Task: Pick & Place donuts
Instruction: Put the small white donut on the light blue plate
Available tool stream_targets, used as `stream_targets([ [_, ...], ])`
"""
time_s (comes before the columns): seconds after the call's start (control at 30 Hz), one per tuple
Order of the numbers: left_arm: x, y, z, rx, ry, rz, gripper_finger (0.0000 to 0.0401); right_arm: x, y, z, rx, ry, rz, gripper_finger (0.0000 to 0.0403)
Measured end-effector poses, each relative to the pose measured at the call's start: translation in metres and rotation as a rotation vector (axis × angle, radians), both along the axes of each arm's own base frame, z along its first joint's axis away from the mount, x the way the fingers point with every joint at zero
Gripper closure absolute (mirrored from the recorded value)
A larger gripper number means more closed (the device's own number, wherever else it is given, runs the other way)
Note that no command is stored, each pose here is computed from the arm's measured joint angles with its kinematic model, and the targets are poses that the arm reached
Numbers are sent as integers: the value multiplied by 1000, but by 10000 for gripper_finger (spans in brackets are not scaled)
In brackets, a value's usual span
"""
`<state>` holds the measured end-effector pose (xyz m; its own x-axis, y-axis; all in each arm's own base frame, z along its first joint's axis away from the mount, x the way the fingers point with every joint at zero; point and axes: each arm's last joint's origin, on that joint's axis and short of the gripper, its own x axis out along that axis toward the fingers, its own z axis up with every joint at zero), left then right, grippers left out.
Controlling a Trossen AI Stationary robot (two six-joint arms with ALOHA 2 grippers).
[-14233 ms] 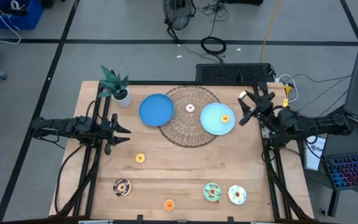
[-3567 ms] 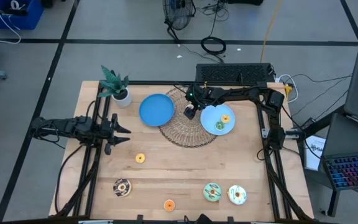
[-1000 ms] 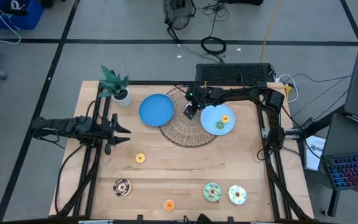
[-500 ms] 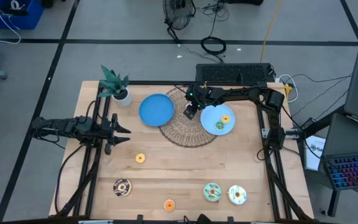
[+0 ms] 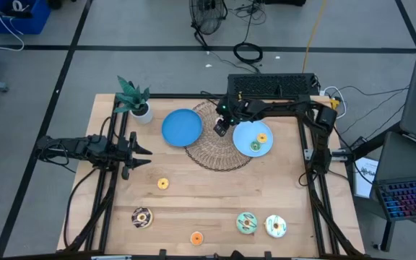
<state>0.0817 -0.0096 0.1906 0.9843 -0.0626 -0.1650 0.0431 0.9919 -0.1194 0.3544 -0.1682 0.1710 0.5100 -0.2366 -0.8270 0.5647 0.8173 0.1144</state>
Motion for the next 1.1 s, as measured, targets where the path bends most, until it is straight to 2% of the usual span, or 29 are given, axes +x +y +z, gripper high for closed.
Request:
stream_targets([
  [0.6,0,0,0,0,0,0,252,-12,32,46,-10,-12,65,236],
  [1.1,0,0,0,0,0,-1,252,-16,35,47,-5,22,81,236],
])
